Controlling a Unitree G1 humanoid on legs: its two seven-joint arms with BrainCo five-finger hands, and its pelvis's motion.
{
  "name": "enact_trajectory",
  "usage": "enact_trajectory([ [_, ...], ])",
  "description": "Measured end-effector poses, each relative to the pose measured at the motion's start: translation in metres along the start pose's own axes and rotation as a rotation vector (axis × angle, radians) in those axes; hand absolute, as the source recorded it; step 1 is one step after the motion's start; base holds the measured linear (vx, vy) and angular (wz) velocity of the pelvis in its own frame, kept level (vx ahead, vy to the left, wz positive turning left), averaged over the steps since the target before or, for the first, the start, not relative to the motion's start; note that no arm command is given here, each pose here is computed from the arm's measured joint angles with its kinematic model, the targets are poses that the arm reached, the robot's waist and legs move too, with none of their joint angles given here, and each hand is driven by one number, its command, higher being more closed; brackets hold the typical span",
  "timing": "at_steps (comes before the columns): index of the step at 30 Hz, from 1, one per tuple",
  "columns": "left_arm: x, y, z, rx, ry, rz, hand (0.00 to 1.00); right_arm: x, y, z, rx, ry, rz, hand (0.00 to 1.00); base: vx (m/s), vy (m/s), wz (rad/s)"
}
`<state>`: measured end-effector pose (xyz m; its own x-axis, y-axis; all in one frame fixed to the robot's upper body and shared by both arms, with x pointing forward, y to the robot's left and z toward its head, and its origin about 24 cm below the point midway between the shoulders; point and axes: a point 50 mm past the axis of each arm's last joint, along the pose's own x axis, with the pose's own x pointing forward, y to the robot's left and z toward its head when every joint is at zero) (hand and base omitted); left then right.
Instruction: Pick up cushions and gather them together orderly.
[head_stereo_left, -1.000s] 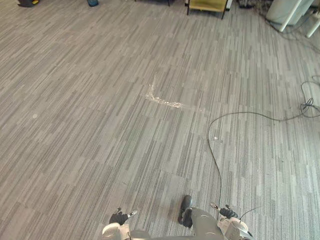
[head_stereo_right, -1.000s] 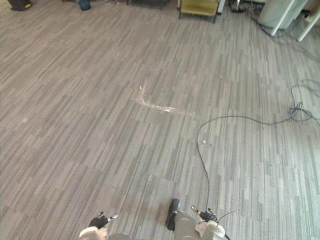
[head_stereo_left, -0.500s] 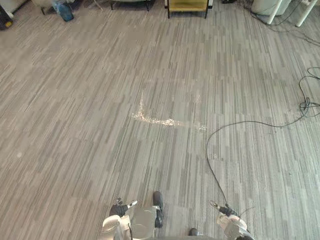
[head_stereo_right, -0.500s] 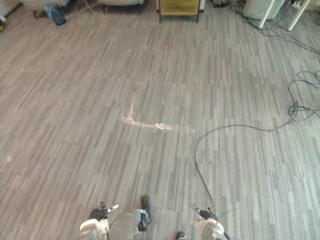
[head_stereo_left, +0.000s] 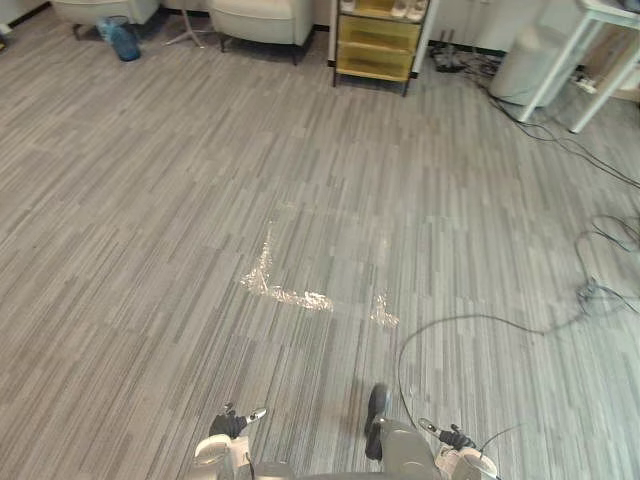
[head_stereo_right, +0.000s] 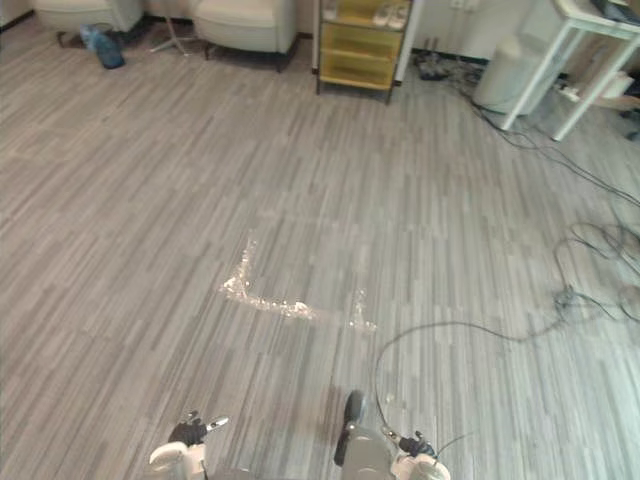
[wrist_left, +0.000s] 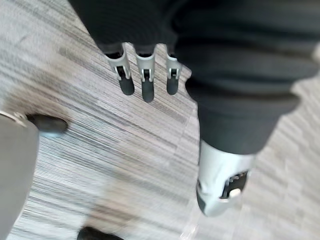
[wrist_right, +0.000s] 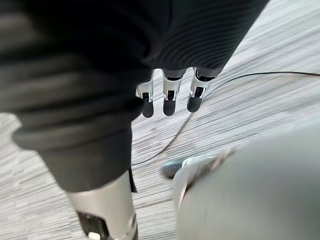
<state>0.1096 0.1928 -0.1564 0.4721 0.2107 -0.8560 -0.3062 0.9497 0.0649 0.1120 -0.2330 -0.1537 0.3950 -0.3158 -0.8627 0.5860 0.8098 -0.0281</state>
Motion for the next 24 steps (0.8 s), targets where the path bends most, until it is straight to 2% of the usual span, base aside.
enact_trajectory([
  [4, 0.000, -0.014, 0.009, -0.080, -0.034, -0.020, 0.00, -0.001, 0.006, 0.004, 0.006, -0.024, 0.016, 0.00, 0.49, -0.317, 0.37],
  [8, 0.000, -0.016, 0.021, -0.048, -0.089, -0.040, 0.00, 0.001, 0.010, 0.011, 0.007, -0.037, 0.025, 0.00, 0.46, -0.116, -0.25],
  [11, 0.000, -0.018, 0.024, -0.056, -0.100, -0.046, 0.00, 0.001, 0.012, 0.012, 0.015, -0.041, 0.029, 0.00, 0.45, 0.074, -0.34],
  [18, 0.003, -0.004, 0.028, -0.028, -0.095, -0.013, 0.00, -0.002, 0.019, -0.004, 0.018, 0.006, 0.047, 0.00, 0.47, 0.101, -0.16],
  [20, 0.002, -0.002, 0.016, -0.008, -0.053, -0.018, 0.00, -0.001, 0.020, 0.002, -0.003, -0.016, 0.053, 0.00, 0.33, 0.104, -0.42],
  [24, 0.004, 0.007, 0.019, 0.043, -0.052, -0.008, 0.00, -0.003, 0.023, -0.009, -0.027, 0.022, 0.068, 0.00, 0.34, 0.025, 0.09],
])
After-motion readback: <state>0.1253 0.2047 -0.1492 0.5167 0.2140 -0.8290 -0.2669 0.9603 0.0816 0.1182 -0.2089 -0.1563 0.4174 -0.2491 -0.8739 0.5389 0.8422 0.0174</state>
